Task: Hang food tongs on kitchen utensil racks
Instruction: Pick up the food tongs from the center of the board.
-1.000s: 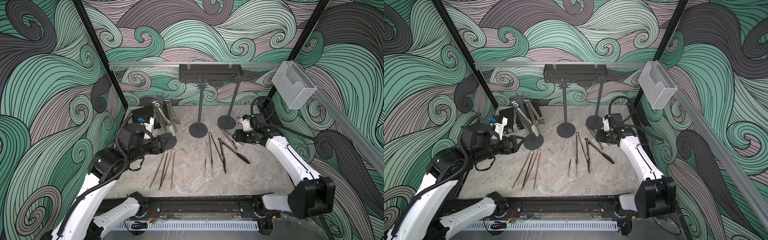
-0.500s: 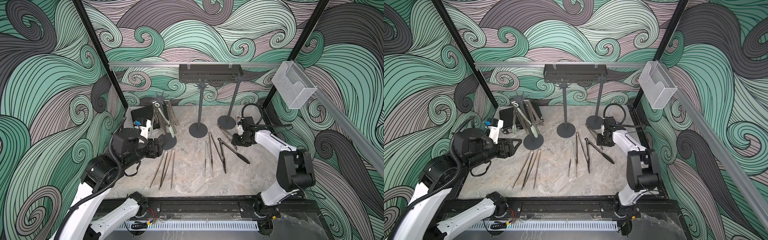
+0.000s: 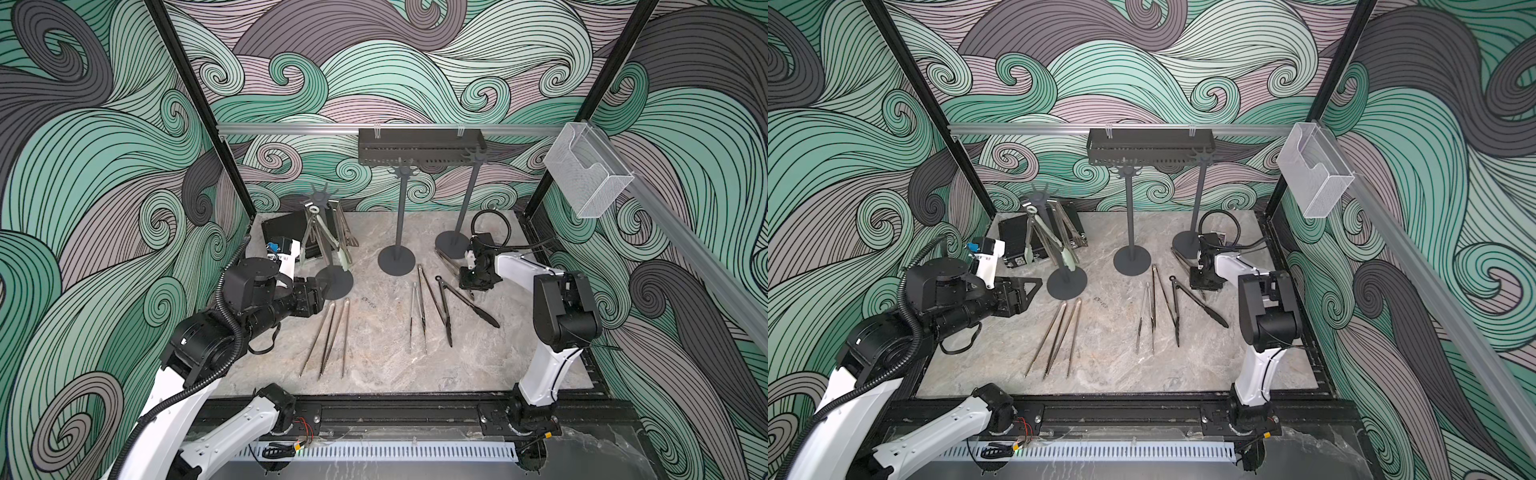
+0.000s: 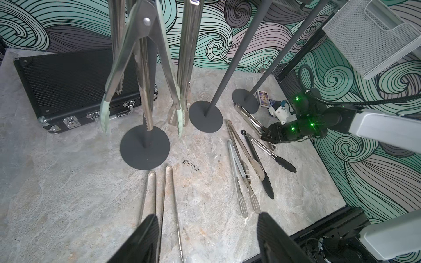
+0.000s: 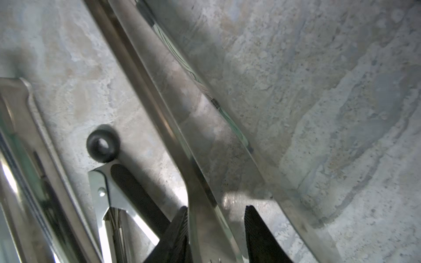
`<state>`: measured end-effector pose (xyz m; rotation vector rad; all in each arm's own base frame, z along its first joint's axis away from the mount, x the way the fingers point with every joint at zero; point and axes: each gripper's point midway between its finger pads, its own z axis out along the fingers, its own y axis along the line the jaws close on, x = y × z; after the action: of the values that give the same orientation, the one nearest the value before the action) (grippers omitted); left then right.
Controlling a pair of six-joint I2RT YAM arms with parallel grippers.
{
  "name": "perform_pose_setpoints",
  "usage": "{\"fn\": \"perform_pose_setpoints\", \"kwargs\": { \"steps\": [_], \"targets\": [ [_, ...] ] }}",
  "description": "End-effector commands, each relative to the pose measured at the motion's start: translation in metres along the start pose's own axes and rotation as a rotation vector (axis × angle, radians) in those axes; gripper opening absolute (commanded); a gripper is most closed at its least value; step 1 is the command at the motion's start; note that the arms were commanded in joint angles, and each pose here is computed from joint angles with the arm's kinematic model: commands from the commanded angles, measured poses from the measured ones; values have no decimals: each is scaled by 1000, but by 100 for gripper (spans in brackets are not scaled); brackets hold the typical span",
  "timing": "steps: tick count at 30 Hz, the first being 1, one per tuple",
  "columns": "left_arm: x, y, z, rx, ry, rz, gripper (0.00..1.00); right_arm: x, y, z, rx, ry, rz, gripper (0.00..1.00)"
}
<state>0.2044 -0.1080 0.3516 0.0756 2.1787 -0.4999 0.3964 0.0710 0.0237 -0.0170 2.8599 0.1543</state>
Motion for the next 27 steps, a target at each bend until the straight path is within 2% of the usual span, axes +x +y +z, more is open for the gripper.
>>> {"fn": "perform_pose_setpoints", "kwargs": {
  "steps": [1,11,18,27],
  "targets": [
    [-5,4,-2,-20,-24,13,68,-14,7,1,3,-23,-34,40],
    [-3,3,4,-20,-10,19,68,-19,15,16,37,47,-77,38],
    [-2,3,7,-17,-4,22,68,-22,18,24,53,85,-100,30],
    [-1,3,7,-19,-5,28,68,-17,14,26,68,119,-126,14]
  ]
}}
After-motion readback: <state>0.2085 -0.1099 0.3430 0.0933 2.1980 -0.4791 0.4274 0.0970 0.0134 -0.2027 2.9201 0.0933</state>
